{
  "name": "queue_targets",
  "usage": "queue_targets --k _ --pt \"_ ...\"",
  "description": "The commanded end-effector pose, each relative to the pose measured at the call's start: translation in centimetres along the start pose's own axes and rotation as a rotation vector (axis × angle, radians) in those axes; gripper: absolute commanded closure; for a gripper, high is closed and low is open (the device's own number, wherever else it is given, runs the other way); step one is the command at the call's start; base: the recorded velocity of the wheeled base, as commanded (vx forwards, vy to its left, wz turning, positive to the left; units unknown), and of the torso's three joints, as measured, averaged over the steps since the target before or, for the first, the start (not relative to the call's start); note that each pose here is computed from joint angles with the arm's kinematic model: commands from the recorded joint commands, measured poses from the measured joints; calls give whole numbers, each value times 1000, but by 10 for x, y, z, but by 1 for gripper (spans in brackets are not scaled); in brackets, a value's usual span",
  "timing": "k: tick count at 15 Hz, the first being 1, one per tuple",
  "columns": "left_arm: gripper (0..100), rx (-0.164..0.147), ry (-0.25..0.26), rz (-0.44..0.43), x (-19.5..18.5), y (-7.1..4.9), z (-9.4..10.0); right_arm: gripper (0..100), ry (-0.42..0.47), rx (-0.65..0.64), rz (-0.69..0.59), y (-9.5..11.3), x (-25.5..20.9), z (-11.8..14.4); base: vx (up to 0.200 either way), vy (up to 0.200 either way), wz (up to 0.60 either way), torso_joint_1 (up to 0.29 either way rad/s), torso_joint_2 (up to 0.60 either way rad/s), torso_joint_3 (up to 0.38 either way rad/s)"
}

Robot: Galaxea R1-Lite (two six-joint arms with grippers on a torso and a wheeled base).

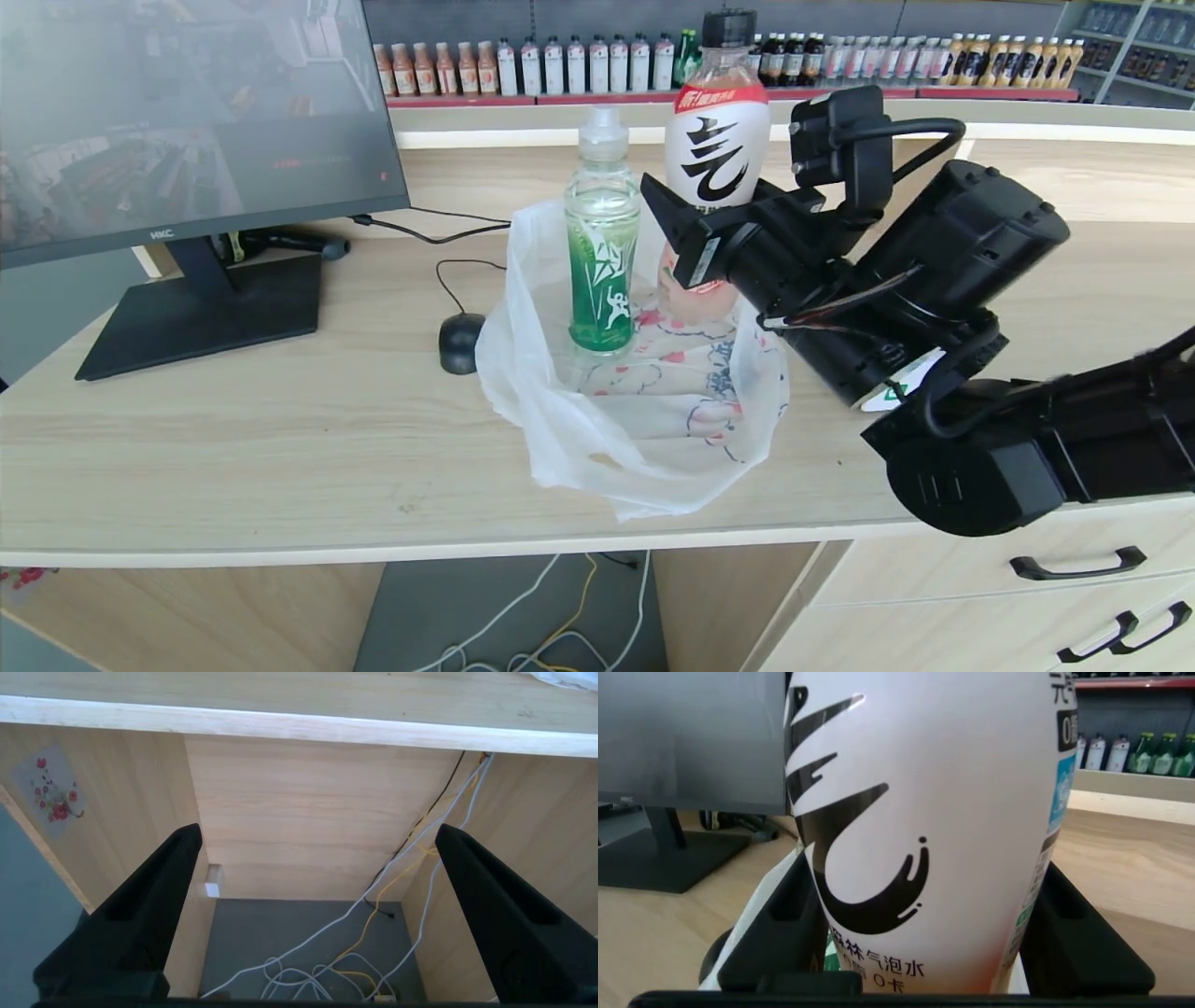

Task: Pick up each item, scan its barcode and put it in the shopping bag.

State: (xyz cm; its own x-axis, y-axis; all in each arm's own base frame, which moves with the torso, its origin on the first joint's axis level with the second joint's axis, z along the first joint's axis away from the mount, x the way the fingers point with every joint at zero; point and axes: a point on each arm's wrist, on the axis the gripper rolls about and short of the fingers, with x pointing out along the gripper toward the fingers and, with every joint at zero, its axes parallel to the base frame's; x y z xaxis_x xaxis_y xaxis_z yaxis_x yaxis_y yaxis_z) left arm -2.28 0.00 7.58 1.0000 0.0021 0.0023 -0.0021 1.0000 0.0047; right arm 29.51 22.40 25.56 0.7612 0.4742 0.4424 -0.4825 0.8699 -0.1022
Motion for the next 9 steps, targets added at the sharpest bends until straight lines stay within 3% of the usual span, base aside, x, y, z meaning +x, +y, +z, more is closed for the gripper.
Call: queue_targets --k 1,9 --pt "0 0 -1 1 0 0 0 100 43 -6 2 1 4 -22 0 0 0 0 0 0" --pt "0 0 -1 1 0 0 0 100 55 -5 -3 -8 18 -45 0 0 0 0 0 0"
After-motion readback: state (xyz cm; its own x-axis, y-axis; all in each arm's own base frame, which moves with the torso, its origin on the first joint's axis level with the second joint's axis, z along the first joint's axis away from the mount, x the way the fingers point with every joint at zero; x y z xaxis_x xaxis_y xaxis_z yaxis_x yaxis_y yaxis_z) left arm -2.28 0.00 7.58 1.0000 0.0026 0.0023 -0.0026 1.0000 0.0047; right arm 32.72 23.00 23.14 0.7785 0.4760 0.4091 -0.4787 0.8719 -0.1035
